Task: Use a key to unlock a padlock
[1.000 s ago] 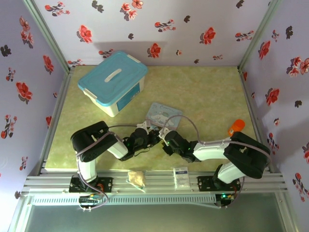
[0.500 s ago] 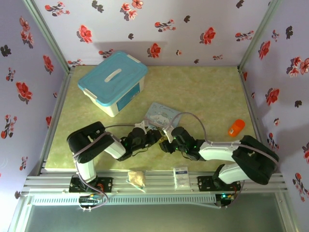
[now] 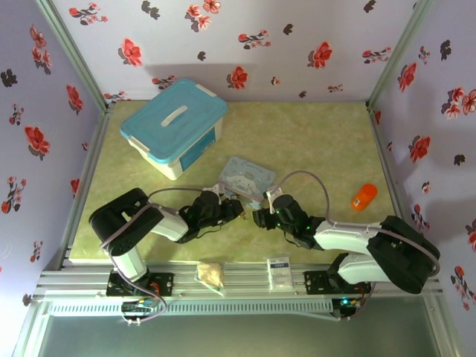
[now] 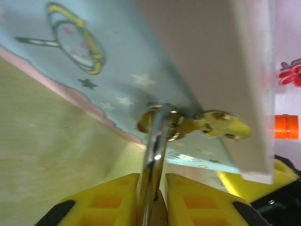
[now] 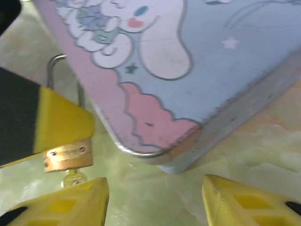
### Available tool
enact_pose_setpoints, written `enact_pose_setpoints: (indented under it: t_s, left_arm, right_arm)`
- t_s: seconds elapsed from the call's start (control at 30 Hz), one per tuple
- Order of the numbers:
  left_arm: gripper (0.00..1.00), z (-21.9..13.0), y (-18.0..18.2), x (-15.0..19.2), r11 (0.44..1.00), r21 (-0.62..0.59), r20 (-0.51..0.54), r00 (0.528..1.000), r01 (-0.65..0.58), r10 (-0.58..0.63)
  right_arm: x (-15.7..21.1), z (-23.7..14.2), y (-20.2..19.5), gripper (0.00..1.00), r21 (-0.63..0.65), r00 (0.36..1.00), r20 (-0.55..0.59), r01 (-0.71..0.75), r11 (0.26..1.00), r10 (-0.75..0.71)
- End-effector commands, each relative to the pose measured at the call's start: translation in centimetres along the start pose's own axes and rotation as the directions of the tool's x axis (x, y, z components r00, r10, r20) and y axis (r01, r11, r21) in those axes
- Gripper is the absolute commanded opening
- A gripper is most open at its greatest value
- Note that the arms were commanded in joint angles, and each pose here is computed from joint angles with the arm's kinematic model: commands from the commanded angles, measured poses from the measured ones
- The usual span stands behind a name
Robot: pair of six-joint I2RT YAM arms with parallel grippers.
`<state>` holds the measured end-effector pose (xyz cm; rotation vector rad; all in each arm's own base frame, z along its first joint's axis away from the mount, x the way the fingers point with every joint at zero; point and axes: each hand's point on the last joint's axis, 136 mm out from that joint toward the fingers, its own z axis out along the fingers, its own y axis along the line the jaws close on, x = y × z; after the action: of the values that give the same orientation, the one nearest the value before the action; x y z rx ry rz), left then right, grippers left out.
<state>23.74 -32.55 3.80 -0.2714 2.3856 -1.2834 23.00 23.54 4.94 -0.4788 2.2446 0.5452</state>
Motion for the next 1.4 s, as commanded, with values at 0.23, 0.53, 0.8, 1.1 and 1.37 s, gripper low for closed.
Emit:
enact_pose_setpoints:
  t_s: [0.23, 0.53, 0.8, 1.1, 1.37]
  left_arm:
    - [0.22, 0.3, 2.9, 0.8, 0.966, -0.194, -0.131, 0.981, -0.169, 0.145]
    - [0.24, -1.0, 3.2, 0.4, 0.877, -0.341, -0.229, 0.935, -0.338, 0.271]
    - [0.22, -1.7, 3.7, 0.5, 0.818, -0.397, -0.293, 0.902, -0.417, 0.318]
    - [0.22, -3.3, 3.8, -0.6, 0.660, -0.508, -0.340, 0.832, -0.554, 0.438]
    - [0.27, -3.2, 3.1, -0.3, 0.584, -0.533, -0.368, 0.790, -0.612, 0.491]
  right_arm:
    - [-0.2, 1.0, -1.6, 0.53, 0.094, 0.999, 0.019, -0.051, 0.994, 0.049]
    - [-0.1, 0.7, -3.1, 0.53, 0.178, 0.999, 0.023, -0.052, 0.983, 0.049]
    - [-0.1, 0.4, -3.9, 0.53, 0.218, 0.998, 0.040, -0.064, 0.974, 0.057]
    - [0.0, 0.2, -4.2, 0.53, 0.234, 0.998, 0.038, -0.061, 0.970, 0.054]
    - [0.2, 0.3, -4.3, 0.52, 0.238, 0.998, 0.030, -0.061, 0.969, 0.055]
